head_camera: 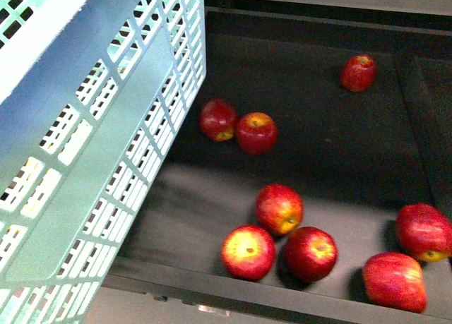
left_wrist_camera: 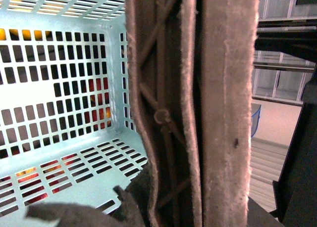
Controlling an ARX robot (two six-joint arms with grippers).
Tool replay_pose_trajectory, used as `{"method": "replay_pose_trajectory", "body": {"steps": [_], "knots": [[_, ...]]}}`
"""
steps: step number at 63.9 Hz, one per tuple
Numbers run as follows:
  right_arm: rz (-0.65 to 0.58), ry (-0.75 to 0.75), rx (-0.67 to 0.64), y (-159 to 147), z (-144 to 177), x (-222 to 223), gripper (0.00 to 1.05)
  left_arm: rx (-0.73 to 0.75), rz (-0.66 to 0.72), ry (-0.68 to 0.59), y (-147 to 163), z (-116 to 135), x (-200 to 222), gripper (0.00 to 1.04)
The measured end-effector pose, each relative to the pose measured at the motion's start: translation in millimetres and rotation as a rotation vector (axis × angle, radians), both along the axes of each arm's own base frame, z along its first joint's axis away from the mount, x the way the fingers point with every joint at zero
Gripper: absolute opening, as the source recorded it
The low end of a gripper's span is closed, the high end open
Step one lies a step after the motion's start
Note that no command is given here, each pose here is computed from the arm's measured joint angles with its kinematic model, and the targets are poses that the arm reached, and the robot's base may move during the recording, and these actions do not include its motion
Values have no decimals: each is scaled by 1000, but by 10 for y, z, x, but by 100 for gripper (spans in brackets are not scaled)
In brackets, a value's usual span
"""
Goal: Pick lemon and mango into basket
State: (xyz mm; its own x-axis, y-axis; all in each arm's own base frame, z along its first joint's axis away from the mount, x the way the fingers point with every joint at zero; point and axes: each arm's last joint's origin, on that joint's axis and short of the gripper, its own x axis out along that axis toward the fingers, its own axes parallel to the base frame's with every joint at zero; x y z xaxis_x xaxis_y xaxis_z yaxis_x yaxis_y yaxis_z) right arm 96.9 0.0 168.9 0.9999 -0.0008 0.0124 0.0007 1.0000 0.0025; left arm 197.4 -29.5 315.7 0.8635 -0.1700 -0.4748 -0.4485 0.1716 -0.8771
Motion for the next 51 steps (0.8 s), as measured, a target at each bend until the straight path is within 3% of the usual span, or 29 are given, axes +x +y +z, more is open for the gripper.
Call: {"method": "replay_pose_trajectory", "body": {"steps": [51], "knots": [[1, 1, 0, 0, -1, 0, 96, 0, 0, -2, 0, 7, -1, 15]]}}
